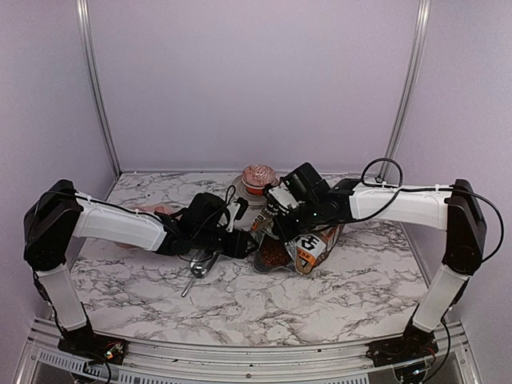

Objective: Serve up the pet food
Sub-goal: Adjust the pet food bag at the center of the board.

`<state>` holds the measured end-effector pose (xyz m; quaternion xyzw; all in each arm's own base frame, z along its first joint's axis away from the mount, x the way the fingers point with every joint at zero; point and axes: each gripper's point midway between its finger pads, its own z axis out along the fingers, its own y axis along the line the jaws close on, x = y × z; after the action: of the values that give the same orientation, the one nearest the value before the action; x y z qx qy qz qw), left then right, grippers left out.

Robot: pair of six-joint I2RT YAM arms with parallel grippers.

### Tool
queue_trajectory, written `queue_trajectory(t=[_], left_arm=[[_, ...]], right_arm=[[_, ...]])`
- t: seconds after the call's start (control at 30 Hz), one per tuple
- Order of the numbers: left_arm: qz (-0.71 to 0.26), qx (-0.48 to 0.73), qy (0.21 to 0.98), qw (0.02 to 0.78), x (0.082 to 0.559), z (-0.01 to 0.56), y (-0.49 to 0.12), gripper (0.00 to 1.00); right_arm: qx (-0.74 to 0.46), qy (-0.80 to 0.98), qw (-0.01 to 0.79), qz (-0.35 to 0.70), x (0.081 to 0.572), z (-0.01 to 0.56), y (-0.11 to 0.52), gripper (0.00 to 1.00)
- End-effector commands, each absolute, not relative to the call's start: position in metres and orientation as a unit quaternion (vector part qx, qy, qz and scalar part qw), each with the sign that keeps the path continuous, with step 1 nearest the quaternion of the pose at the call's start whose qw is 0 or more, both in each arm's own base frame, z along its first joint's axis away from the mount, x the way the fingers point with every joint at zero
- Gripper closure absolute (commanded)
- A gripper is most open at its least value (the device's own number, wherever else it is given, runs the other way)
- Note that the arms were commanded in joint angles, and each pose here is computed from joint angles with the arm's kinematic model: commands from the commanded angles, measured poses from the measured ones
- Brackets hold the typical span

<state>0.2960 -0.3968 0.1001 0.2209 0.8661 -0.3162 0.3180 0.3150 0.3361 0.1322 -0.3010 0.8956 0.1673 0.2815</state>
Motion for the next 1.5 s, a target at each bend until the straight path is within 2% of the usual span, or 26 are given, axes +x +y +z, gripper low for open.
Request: queue_trajectory(t=[0.0, 0.2, 0.33, 0.5, 0.63, 0.8, 0.97, 1.2, 1.47], left_arm=[[-0.386, 0.200, 0.843, 0.316, 0.297, 0.115, -0.418, 0.56], [-0.393, 0.166, 0.847, 0.318, 0.299, 0.109, -0.414, 0.84], [-0.386, 0.157, 0.851, 0.320, 0.299, 0.104, -0.410, 0.94], [-0.381, 0.140, 0.855, 0.322, 0.302, 0.100, -0.407, 0.99], [-0.377, 0.110, 0.860, 0.327, 0.305, 0.101, -0.399, 1.00], [-0.406, 0.088, 0.852, 0.317, 0.303, 0.109, -0.404, 1.00], [-0.422, 0.072, 0.846, 0.319, 0.304, 0.117, -0.404, 1.00], [-0.447, 0.050, 0.832, 0.325, 0.306, 0.141, -0.403, 1.00], [-0.485, 0.030, 0.811, 0.325, 0.306, 0.177, -0.400, 1.00]], right_arm=[[-0.295, 0.901, 0.276, 0.160, 0.312, 0.136, 0.334, 1.00], [-0.296, 0.900, 0.275, 0.165, 0.316, 0.135, 0.340, 1.00], [-0.298, 0.899, 0.275, 0.166, 0.317, 0.134, 0.342, 1.00], [-0.314, 0.891, 0.274, 0.178, 0.312, 0.135, 0.345, 1.00], [-0.337, 0.883, 0.268, 0.190, 0.300, 0.136, 0.344, 0.99], [-0.359, 0.871, 0.273, 0.195, 0.288, 0.142, 0.338, 0.70], [-0.384, 0.856, 0.285, 0.198, 0.274, 0.153, 0.333, 0.56], [-0.420, 0.835, 0.305, 0.182, 0.243, 0.159, 0.329, 0.51], [-0.428, 0.802, 0.388, 0.149, 0.228, 0.166, 0.316, 0.50]])
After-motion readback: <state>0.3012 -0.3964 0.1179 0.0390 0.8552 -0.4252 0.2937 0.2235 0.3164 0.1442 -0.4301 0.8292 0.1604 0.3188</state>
